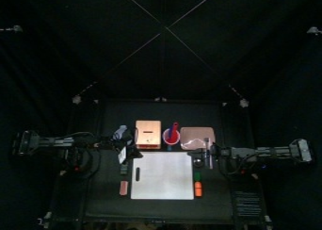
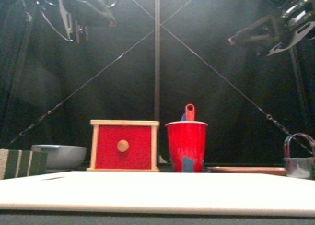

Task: Grab salmon sushi

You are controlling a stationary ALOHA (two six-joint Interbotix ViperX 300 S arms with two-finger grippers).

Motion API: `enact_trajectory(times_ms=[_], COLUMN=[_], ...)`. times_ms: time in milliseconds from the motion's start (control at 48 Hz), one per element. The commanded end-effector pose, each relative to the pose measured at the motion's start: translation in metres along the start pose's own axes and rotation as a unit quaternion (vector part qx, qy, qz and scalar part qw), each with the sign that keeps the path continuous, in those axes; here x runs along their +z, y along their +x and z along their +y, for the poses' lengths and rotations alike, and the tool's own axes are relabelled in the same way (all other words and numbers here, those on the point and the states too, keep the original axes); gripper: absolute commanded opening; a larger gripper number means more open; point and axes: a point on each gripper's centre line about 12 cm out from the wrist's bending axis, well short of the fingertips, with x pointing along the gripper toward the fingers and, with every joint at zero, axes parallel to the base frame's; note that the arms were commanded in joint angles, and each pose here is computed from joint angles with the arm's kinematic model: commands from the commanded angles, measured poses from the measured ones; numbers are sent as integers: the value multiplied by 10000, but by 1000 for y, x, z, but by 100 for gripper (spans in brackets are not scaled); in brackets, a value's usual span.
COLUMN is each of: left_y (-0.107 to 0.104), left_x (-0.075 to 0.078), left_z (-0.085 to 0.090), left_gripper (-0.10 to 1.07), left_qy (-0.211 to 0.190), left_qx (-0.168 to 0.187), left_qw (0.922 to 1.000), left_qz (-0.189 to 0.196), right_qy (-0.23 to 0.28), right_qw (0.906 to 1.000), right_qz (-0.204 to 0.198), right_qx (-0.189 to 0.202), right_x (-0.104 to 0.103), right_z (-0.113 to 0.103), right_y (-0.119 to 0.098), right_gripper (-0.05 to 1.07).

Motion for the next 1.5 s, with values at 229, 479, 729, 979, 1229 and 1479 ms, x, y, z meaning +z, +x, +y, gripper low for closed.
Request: enact_trajectory(times_ms=[229,479,729,979,1229,1479], left_y=[6,17,42,74,108,128], left_x=[-35,-94,-132,-145,-152,-169], left_z=[13,-11,-12,-31,-41,-35], left_gripper=[27,44,82,96,96,95], left_qy=[-2106,-3031,-3587,-3895,-3867,-4061], left_qx=[2194,2412,2689,2892,2997,3216], left_qw=[9512,9211,8902,8639,8603,8441], left_qz=[514,391,815,1355,1430,1382], right_qy=[38,48,82,62,96,109], right_qw=[9999,9993,9985,9980,9969,9952], right_qz=[153,355,499,523,634,864], right_qx=[-68,-92,-209,-342,-446,-448], right_x=[-1,-10,-19,-21,-28,-35], right_z=[-3,-4,-9,-15,-19,-19], right_y=[2,3,1,0,-2,-3], right_gripper=[5,5,5,5,5,5])
